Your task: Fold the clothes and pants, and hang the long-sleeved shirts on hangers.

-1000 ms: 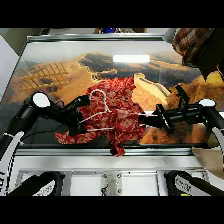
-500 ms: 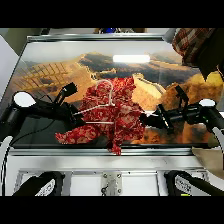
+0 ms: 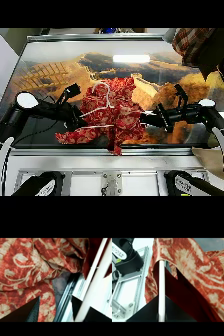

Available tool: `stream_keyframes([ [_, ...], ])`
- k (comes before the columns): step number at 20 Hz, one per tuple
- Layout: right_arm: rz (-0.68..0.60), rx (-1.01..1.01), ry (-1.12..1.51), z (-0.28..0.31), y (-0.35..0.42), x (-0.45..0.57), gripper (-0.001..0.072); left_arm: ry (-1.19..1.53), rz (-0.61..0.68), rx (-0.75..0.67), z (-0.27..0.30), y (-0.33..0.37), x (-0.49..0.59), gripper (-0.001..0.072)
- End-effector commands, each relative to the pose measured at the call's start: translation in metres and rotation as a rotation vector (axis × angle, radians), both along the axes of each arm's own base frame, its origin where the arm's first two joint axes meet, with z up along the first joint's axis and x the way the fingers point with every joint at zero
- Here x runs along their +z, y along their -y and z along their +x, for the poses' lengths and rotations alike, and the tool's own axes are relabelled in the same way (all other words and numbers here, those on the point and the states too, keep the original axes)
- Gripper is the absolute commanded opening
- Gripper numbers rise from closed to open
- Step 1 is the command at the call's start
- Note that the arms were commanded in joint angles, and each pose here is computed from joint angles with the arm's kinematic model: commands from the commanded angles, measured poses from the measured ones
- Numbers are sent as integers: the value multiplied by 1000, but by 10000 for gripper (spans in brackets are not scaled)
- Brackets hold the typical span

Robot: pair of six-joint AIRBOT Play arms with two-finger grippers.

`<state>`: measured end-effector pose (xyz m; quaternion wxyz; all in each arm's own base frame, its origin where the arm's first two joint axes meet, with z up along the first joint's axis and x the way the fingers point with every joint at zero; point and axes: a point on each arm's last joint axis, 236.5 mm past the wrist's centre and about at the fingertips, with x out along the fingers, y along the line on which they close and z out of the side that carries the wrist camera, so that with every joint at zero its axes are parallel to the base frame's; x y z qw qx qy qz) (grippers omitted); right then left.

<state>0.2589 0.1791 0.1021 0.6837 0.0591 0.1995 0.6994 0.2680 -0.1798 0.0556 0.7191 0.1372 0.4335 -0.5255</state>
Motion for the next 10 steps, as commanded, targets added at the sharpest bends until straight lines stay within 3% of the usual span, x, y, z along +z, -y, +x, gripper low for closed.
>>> stream_keyframes([
  [1,12,-14,5,3,0,3,8,21,21,4,7,-2,-1,390],
  [3,10,-17,-5,4,0,3,8,48,17,0,12,-1,10,391],
  [4,6,-25,-21,5,0,2,8,60,15,1,14,0,15,450],
  [5,2,-31,-26,6,0,1,8,57,12,17,16,0,18,558],
  [10,-3,-39,-24,8,0,0,8,-114,15,-23,-21,-2,43,570],
])
